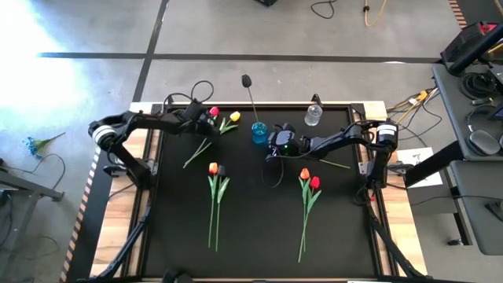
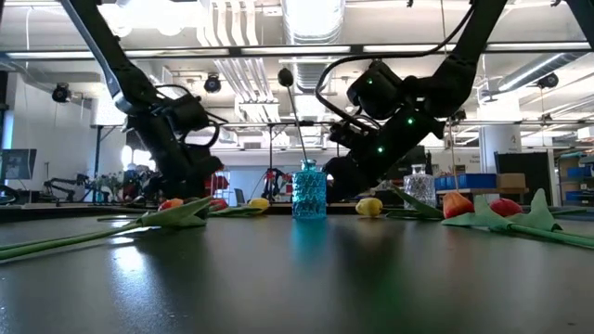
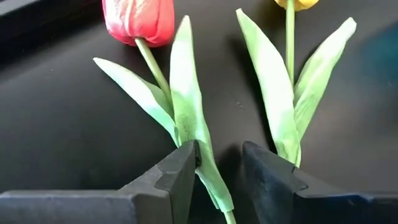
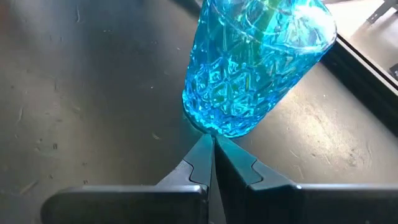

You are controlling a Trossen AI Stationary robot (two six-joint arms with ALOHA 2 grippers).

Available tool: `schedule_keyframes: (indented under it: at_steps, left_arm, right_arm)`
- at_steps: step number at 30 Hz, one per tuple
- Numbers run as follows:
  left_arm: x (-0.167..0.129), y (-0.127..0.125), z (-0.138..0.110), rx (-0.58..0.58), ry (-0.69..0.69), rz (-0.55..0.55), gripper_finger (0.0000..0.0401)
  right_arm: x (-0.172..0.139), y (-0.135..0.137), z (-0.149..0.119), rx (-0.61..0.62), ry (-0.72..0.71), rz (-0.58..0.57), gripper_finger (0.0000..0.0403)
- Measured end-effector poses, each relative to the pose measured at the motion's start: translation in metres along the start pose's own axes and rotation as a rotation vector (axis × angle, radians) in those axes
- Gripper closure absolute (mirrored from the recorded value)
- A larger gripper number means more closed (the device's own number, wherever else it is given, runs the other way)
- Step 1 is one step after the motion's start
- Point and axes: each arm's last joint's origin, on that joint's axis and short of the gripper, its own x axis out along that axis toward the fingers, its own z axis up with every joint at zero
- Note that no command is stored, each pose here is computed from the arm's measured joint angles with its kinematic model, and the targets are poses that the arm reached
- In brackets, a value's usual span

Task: Sort flowers into vase by color
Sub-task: Adjust the blue vase, then put the top red flower into the transparent blue vase

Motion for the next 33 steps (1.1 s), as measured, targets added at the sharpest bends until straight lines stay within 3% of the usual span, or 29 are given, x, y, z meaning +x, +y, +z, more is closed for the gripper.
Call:
schedule_keyframes:
  at_steps: [4,11,20,25,33]
  left_arm:
    - [-0.005,0.000,0.002,0.021,-0.020,0.004,0.0307]
    - [-0.023,0.003,-0.009,0.081,-0.040,0.011,0.0393]
    - [-0.061,0.003,-0.015,0.085,-0.182,-0.025,0.0400]
    - [-0.093,0.000,-0.014,0.104,-0.347,-0.139,0.0401]
    - [-0.121,-0.005,-0.033,0.142,-0.673,-0.471,0.0401]
  right_arm:
    - [0.000,0.000,0.000,0.000,-0.001,0.000,0.0391]
    - [0.000,0.000,0.000,-0.010,-0.001,0.000,0.0391]
    - [-0.015,-0.002,0.009,-0.049,0.009,0.006,0.0390]
    - [-0.044,-0.004,0.030,-0.052,-0.078,0.022,0.0390]
    - [-0.070,-0.004,0.036,0.011,-0.315,0.154,0.0391]
